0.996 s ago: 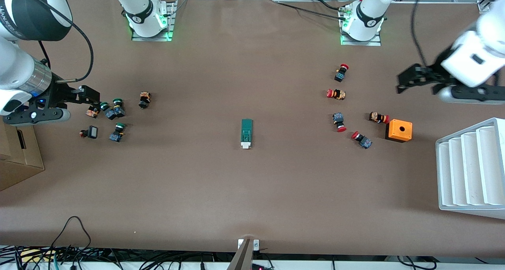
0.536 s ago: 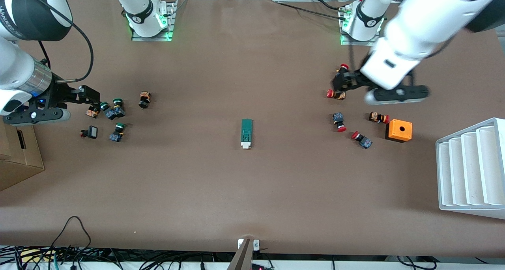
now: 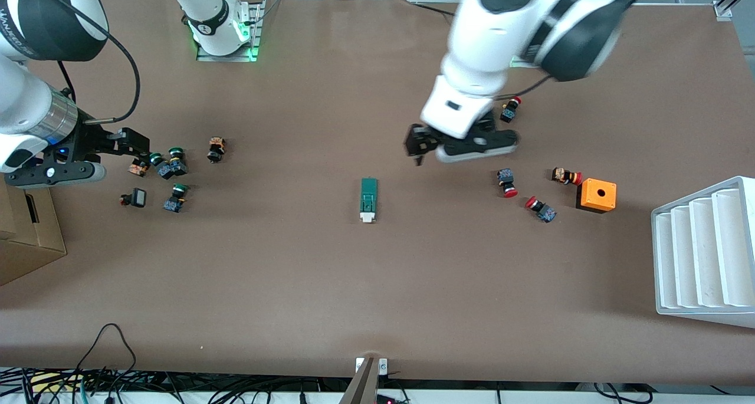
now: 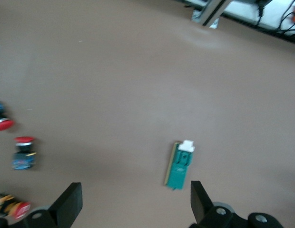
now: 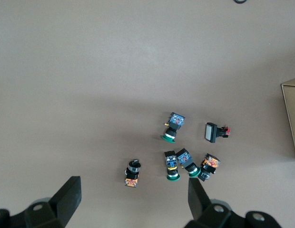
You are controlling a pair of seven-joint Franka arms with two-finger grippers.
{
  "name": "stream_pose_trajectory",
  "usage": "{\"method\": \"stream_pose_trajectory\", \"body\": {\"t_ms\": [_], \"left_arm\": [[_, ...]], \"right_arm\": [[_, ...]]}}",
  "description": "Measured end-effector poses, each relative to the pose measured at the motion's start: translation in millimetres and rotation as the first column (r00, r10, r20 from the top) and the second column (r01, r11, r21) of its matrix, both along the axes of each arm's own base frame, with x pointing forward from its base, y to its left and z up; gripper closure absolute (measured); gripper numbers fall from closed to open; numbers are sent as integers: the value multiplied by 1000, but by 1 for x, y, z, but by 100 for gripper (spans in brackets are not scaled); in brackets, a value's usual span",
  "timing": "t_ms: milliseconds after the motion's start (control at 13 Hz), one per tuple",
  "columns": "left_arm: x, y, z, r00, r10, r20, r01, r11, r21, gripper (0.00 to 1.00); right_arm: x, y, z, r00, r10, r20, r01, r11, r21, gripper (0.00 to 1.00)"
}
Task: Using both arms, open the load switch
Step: 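Move the left gripper over the green load switch and lower it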
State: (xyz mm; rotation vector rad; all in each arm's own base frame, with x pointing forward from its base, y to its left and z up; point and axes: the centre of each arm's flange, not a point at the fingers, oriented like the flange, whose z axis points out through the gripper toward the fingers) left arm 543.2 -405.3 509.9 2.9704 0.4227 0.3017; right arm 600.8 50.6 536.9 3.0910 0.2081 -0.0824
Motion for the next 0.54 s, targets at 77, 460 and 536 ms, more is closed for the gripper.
{"method": "stream_pose_trajectory", "body": {"t_ms": [77,460,536], "left_arm": [[-7,-17,-18,999,8,39,-8,1000,-7,0],[-50,-78,-139,957,-40,288,0,990,139,0],[-65,-94,-169,939,-46,342,-8,988,154,0]], "right_arm": [[0,0,0,1000,0,0,0,1000,0,0],[0,0,0,1000,0,1,0,1000,0,0],[0,0,0,1000,0,1,0,1000,0,0]]}}
